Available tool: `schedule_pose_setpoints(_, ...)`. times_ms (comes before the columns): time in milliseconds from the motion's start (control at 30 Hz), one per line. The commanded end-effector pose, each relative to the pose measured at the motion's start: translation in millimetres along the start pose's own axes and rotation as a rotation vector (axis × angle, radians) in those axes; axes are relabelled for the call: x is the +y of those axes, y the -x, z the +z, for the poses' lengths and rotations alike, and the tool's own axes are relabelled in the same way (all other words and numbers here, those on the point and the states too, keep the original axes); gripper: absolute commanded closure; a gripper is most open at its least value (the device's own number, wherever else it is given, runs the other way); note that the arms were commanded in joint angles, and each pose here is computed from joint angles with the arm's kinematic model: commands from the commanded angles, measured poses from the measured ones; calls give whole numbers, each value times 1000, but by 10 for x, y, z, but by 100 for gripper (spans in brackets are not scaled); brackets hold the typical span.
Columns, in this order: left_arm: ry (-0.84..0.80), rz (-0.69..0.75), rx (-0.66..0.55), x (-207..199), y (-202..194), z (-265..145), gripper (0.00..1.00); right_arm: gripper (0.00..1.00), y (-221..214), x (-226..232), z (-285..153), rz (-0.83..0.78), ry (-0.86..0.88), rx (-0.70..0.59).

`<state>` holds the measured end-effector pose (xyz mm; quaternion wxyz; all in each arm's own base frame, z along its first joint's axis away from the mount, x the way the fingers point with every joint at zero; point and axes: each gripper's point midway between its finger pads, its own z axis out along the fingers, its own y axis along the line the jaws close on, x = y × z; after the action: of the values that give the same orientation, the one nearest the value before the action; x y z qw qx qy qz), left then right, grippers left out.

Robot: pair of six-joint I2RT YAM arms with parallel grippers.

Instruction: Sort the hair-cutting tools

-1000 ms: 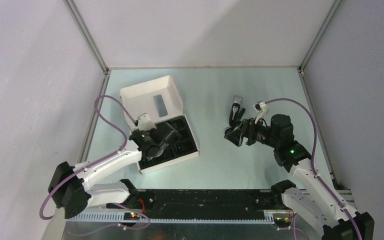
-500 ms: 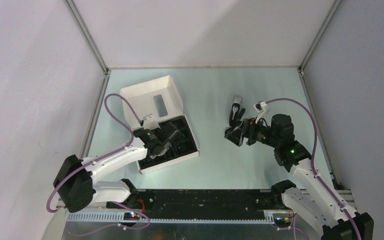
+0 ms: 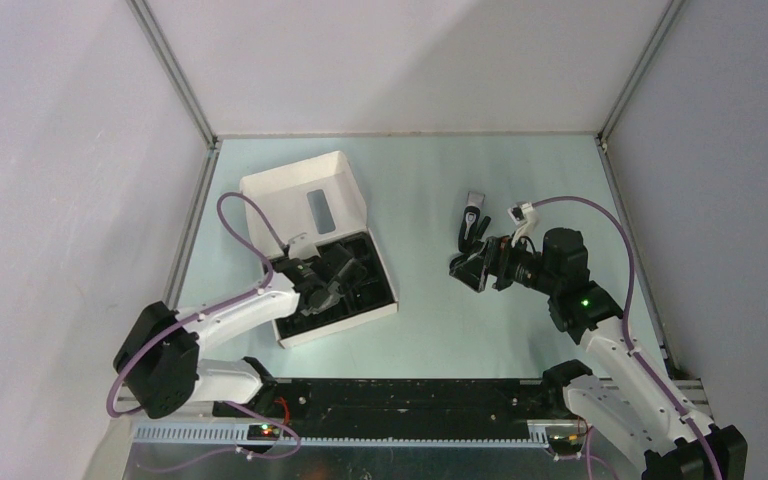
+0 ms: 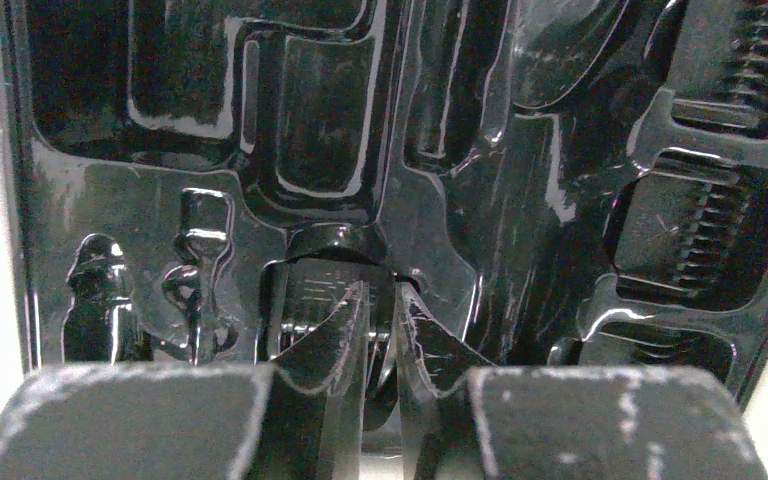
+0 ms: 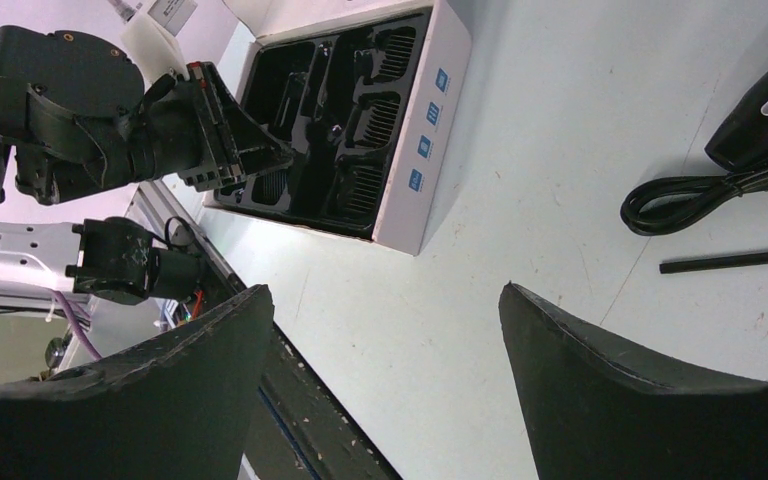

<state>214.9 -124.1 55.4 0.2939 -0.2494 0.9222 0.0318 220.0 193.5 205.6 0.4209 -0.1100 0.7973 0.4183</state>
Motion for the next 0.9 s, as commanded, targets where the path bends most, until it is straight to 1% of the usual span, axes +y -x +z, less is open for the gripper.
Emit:
schedule_pose_setpoints(0,-13,-3,7,-8,-7,35,82,12,44,33,3,-8,20,-20)
schedule_pose_setpoints(100,-30,-23,5,10,-10,32,81,12,34,27,17,-4,20,-15)
schedule_pose_setpoints(233,-59,-65,-6,10,17,11,77,13,11,56,51,-12,31,-5)
schedule_pose_setpoints(367,-113,-103,-42,-31,139,-112,65,13,-20,73,113,-20,17,4)
schedule_pose_setpoints(467,-166,-130,-95,-72,326,-281,57,13,-43,97,183,-29,-12,29)
schedule_pose_setpoints(533,-175,-131,-143,-36,473,-399,48,14,-84,87,264,-36,-42,57)
schedule_pose_setpoints(567,-175,-121,-163,-15,531,-434,41,14,-76,59,291,-40,-69,55)
schedule_pose_setpoints(600,-192,-150,-221,62,751,-563,30,15,-91,152,379,-66,-79,78)
schedule_pose_setpoints(633,-201,-140,-232,81,809,-591,23,16,-139,83,436,-67,-122,99)
schedule_pose_setpoints(667,-213,-174,-245,133,901,-620,20,16,-194,141,504,-80,-124,131)
schedule_pose_setpoints(700,-213,-161,-252,173,939,-625,13,16,-186,110,541,-90,-159,129)
schedule_pose_setpoints(733,-221,-194,-263,238,1021,-639,10,16,-238,172,616,-102,-163,162)
schedule_pose_setpoints(767,-221,-178,-272,287,1057,-643,3,17,-233,155,656,-112,-195,161)
schedule_pose_setpoints(800,-218,-209,-284,375,1130,-643,1,17,-301,212,740,-122,-201,198)
schedule_pose_setpoints(833,-213,-199,-295,431,1166,-647,1,17,-301,199,777,-131,-229,200)
schedule_pose_setpoints(867,-197,-229,-318,545,1239,-651,0,18,-368,255,854,-142,-234,237)
